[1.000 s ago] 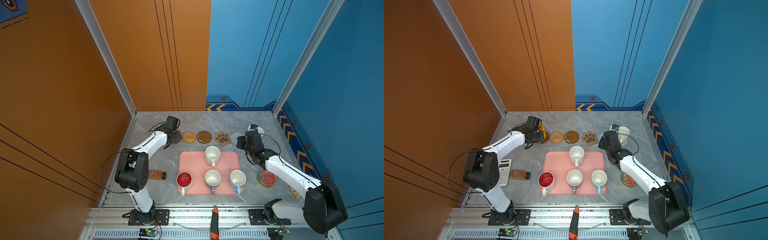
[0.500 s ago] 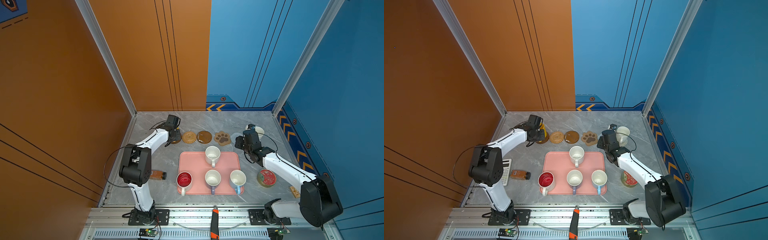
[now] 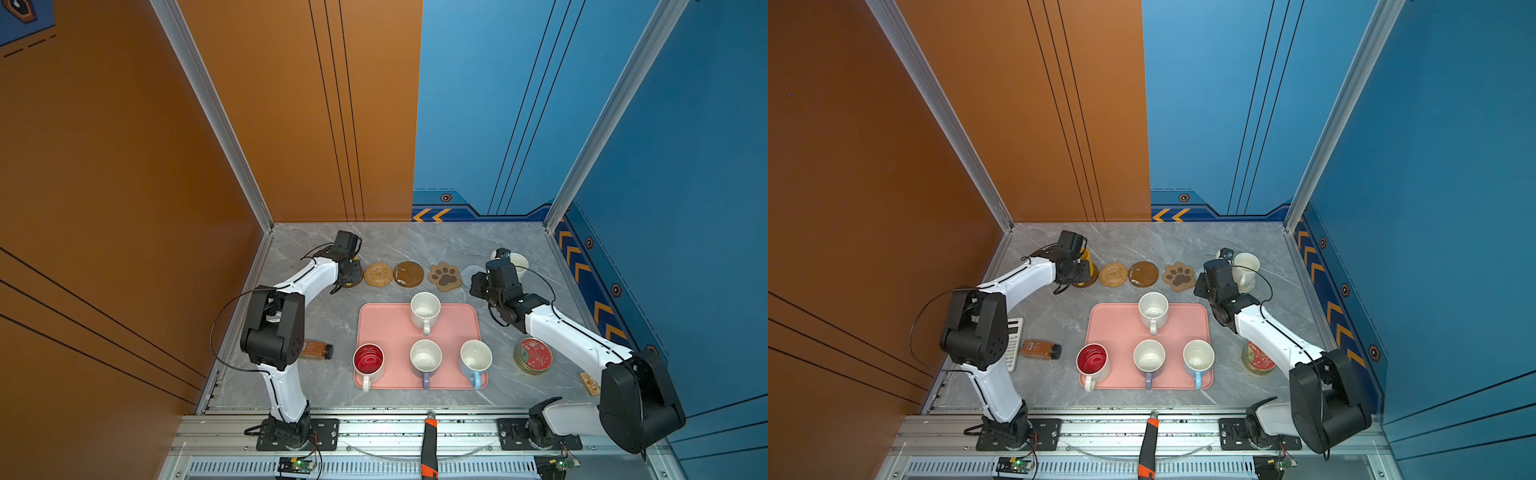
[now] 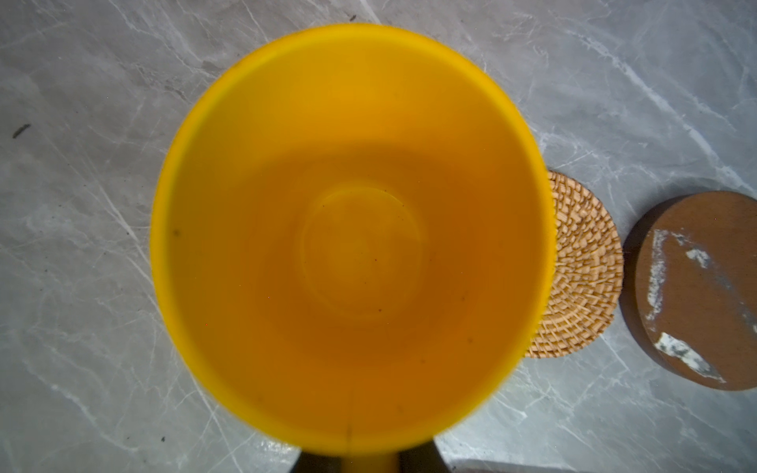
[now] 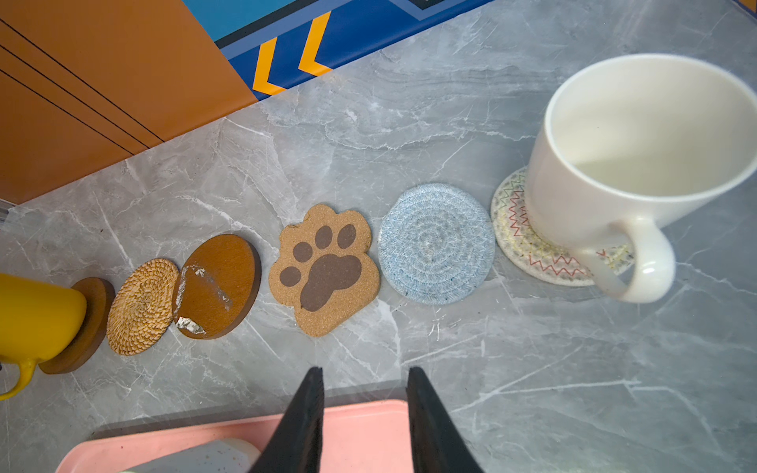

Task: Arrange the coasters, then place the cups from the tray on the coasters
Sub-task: 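Lower the yellow mug onto the plain wooden coaster with the left gripper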

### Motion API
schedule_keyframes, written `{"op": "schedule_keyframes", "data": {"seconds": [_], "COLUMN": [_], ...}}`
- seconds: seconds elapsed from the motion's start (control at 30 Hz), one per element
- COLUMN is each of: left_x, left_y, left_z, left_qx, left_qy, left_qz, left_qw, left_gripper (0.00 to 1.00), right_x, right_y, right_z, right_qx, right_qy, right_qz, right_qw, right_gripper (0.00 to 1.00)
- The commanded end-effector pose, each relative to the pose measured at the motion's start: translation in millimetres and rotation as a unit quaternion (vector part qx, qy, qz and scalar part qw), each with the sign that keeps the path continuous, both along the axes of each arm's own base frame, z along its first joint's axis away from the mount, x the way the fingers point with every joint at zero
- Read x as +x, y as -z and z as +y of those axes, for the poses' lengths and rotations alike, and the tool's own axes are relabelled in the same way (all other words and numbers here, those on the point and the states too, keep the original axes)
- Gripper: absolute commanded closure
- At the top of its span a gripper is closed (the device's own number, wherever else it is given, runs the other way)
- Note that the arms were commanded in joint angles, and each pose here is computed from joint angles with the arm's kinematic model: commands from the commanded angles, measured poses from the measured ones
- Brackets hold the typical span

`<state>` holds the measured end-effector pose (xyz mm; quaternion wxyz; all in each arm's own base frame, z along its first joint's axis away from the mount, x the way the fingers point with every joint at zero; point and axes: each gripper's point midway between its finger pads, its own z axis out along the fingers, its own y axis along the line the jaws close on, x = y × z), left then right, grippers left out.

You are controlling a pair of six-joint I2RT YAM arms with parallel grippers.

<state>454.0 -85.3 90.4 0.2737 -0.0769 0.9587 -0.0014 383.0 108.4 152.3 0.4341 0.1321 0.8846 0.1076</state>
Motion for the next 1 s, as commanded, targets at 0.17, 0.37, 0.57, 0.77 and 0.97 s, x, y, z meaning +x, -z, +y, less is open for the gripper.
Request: {"op": "schedule_keyframes", "data": {"seconds": [0.17,0.37,0.57,0.77,0.97], "left_x": [21.1,17.3,11.9,6.7,4.1], "left_y": [-20.0,-18.9,-15.9,-12.2,-9.6], "left_z": [3.7,5.3,5.6,3.4,2.6], "left_qx": [0.003,0.008,0.016,0.028,0.034], "left_qy": [-0.004,-0.003,0.003,0.011,0.013], "left_qz": [-0.038,-0.033,-0.023,-0.013,-0.006], "left_qw": [0.999,0.999,1.000,0.999,0.999], "left_gripper": [1.00,1.00,1.00,0.87,0.80], "right_x": [2.6,2.2,2.4,2.8,2.3], "right_y": [-5.3,-5.4,-3.4,-1.8,-0.6], "right_z": [-4.5,-4.7,-4.2,-4.1,-4.3], "right_qx": [0.002,0.002,0.002,0.002,0.003], "right_qy": [0.015,0.015,0.015,0.015,0.016], "right_qz": [0.001,0.001,0.005,0.008,0.011], "right_qw": [1.000,1.000,1.000,1.000,1.000], "right_gripper": [0.66,0.65,0.65,0.64,0.64]}}
